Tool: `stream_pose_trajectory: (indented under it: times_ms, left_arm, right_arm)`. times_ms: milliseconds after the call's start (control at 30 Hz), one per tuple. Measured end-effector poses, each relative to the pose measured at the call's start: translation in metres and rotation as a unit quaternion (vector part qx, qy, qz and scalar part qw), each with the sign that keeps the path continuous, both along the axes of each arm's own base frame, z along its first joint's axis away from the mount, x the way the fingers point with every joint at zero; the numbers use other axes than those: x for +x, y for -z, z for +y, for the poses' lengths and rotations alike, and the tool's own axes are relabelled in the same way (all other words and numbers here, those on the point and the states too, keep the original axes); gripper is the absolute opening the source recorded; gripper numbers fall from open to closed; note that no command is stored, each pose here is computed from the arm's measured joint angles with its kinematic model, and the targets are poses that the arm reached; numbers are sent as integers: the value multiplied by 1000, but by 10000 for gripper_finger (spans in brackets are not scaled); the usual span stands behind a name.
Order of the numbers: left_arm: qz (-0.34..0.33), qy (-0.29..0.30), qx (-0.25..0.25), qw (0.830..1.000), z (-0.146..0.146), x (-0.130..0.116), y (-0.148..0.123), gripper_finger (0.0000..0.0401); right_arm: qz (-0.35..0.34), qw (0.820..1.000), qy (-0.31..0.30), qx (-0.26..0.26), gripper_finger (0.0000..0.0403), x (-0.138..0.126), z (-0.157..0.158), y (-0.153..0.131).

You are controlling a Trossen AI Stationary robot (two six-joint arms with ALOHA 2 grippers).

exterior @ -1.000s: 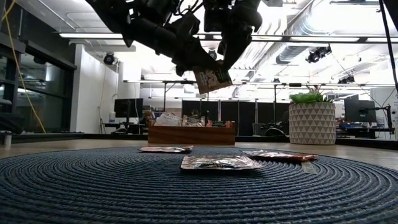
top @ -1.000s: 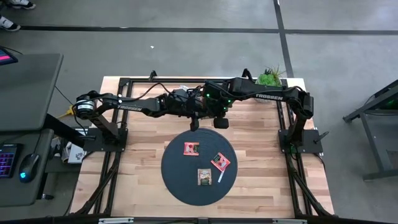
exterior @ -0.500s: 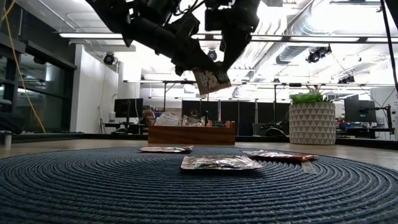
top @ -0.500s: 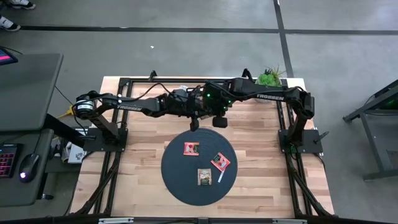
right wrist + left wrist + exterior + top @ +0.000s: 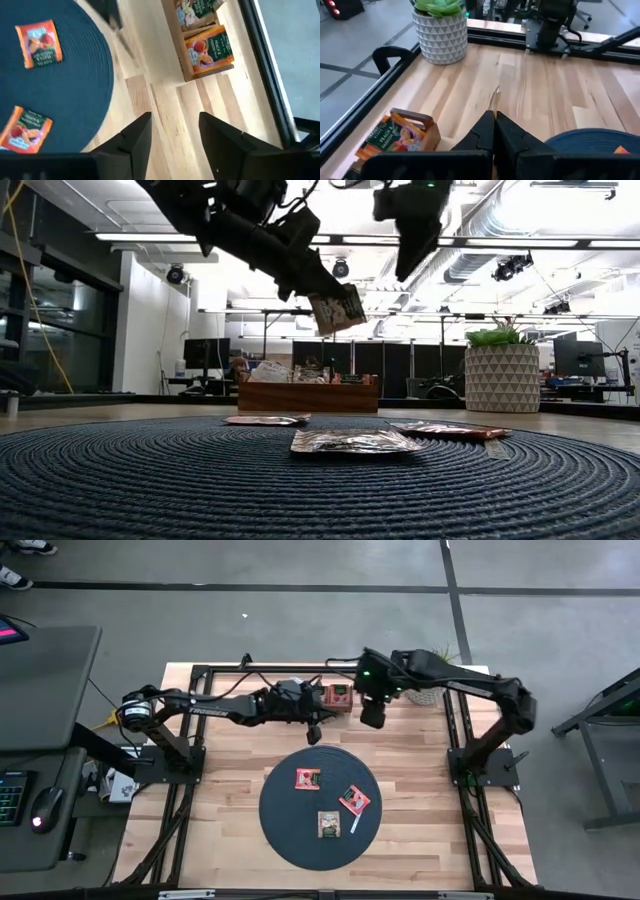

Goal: Pick & Place Tea
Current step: Put the brown tea bag into the middle section of the wooden organizer

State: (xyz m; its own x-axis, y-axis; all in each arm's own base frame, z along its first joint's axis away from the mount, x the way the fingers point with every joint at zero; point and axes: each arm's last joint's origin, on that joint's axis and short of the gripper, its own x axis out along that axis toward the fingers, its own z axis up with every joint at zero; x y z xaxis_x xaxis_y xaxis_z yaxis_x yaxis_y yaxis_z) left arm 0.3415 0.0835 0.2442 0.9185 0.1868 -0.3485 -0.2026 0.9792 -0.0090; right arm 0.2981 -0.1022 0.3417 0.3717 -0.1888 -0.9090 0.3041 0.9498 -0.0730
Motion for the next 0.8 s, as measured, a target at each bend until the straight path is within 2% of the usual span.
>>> stream_pose_trajectory:
  times_ms: [100,233,367,467,600,700,800]
  left_arm:
    - [-19,-1,2,1000,7,-2,-1,0]
    - [-87,-16,-7,996,14,-12,12,0]
    - [-160,-48,-35,985,22,-40,39,0]
    - [-217,-93,-63,970,28,-65,54,0]
    - [-236,-151,-86,956,42,-82,70,0]
    - [-260,-151,-93,949,53,-80,70,0]
    - [-284,-139,-94,944,59,-68,69,0]
  right_arm:
    - [-33,999,27,3,166,-22,3,5]
    - [-86,994,64,3,167,-52,11,17]
    - [-138,986,91,9,168,-77,21,24]
    - [-160,982,105,12,168,-89,25,27]
    - [-187,975,118,16,168,-94,27,27]
    - [-208,971,115,16,168,-90,26,25]
    - [-262,959,103,16,168,-79,23,20]
